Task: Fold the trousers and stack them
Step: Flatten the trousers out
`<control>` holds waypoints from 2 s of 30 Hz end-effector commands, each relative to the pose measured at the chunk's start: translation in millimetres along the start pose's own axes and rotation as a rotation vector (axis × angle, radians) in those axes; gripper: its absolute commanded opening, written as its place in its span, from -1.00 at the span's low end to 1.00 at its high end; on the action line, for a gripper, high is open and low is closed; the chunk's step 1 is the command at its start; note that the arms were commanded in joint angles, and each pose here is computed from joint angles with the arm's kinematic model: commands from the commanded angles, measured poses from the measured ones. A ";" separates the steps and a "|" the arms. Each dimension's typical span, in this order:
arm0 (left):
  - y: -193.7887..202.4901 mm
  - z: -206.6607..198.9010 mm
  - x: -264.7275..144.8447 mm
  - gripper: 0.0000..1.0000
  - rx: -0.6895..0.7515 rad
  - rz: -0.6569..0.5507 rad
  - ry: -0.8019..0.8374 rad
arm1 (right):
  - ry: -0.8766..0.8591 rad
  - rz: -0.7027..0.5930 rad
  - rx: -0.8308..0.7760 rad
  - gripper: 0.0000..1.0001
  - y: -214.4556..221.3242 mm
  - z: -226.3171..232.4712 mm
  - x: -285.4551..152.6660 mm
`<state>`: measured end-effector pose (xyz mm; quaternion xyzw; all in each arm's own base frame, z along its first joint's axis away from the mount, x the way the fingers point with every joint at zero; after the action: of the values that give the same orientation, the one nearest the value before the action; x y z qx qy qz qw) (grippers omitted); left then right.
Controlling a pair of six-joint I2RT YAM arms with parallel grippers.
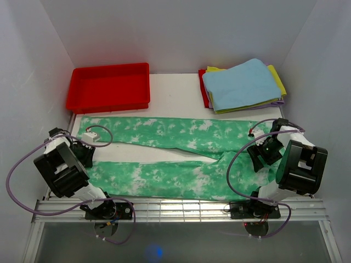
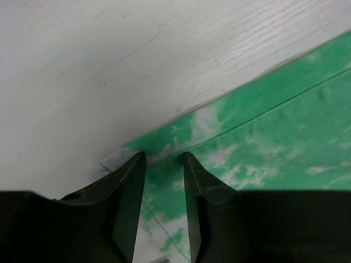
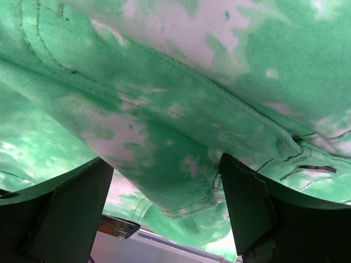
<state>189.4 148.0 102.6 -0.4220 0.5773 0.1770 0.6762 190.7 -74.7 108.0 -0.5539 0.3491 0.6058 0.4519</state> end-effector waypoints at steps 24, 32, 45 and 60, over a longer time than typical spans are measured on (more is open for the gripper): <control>7.4 58.1 -9.7 -1.00 0.066 0.147 -0.162 | 0.170 -0.028 0.081 0.74 -0.7 -46.4 -2.4; -27.4 39.5 -30.9 -0.10 -0.009 -0.079 -0.120 | -0.013 -0.178 0.016 0.81 -25.8 -18.3 -38.7; -148.8 76.8 -56.8 -0.10 -0.107 -0.391 -0.168 | -0.049 -0.406 0.053 0.39 -115.0 -34.6 -86.7; -157.0 81.6 49.2 -0.26 -0.206 -0.163 -0.143 | 0.017 -0.252 0.026 0.13 -142.6 -54.2 -7.9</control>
<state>380.6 100.7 114.7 -0.5380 0.4773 0.1771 0.6719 347.2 -74.4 124.4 -0.5706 0.2852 0.5342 0.5548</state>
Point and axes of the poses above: each gripper's point midway between its finger pads, its own x axis out along the fingers, its own z axis along the line the jaws close on, y = z × x, the point moved 9 cm from there along -x, back along the fingers, and after that the axes turned 9 degrees about x, right-handed, at the moved point
